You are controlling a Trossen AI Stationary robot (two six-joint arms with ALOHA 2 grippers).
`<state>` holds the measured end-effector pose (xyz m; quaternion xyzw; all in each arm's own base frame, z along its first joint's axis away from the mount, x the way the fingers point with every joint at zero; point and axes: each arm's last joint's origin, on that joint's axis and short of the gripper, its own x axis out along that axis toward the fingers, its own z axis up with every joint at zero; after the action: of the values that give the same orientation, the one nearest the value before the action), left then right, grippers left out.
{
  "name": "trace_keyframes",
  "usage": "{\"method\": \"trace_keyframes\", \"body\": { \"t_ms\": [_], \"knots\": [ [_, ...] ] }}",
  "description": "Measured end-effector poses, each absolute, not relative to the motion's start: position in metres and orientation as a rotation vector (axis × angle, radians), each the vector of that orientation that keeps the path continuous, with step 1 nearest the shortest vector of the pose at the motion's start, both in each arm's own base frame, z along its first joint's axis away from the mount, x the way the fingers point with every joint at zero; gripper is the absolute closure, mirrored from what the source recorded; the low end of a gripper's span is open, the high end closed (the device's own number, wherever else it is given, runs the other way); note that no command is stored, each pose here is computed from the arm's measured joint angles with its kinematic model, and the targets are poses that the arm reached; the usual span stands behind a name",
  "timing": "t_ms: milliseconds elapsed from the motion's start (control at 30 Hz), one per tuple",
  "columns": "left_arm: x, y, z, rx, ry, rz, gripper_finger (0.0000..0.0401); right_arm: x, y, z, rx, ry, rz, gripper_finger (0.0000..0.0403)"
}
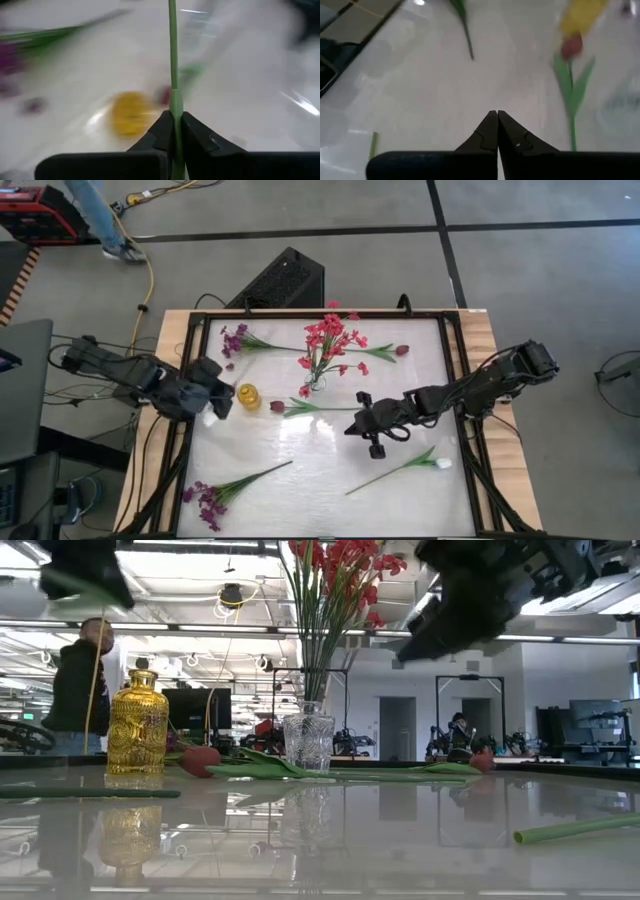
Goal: Sort flowers into vase by color
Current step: Put the left white tulip into the transparent vase
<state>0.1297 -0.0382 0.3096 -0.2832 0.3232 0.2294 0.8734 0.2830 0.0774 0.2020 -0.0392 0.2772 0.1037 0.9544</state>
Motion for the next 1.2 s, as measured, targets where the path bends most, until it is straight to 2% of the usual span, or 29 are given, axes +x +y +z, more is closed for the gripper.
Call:
{"method": "trace_keyframes", "body": {
  "t_ms": [167,267,367,467,600,767,933,1100,1200],
  "knots": [
    [0.153,-0.06,0.314,-0.569,0.609,0.157,0.0388,0.283,0.094,0.211,-0.339,0.413,0.327,0.0372],
    [0.16,-0.071,0.309,-0.561,0.648,0.108,0.0388,0.28,0.107,0.214,-0.502,0.354,0.356,0.0374],
    [0.162,-0.081,0.304,-0.576,0.694,0.089,0.0388,0.278,0.118,0.22,-0.636,0.313,0.317,0.0377],
    [0.16,-0.095,0.301,-0.506,0.731,-0.012,0.0388,0.28,0.128,0.233,-0.703,0.273,0.26,0.0377],
    [0.158,-0.113,0.302,-0.371,0.689,-0.129,0.0388,0.283,0.134,0.248,-0.67,0.241,0.21,0.0371],
    [0.154,-0.12,0.31,-0.278,0.544,-0.066,0.0388,0.284,0.136,0.255,-0.574,0.233,0.196,0.0368],
    [0.156,-0.132,0.304,-0.297,0.61,-0.175,0.0388,0.284,0.14,0.261,-0.492,0.22,0.189,0.0368],
    [0.173,-0.145,0.284,-0.282,0.675,-0.109,0.0388,0.279,0.156,0.263,-0.514,0.225,0.242,0.0367],
    [0.186,-0.157,0.267,-0.286,0.748,-0.121,0.0388,0.274,0.17,0.259,-0.537,0.263,0.198,0.0367]
  ]
}}
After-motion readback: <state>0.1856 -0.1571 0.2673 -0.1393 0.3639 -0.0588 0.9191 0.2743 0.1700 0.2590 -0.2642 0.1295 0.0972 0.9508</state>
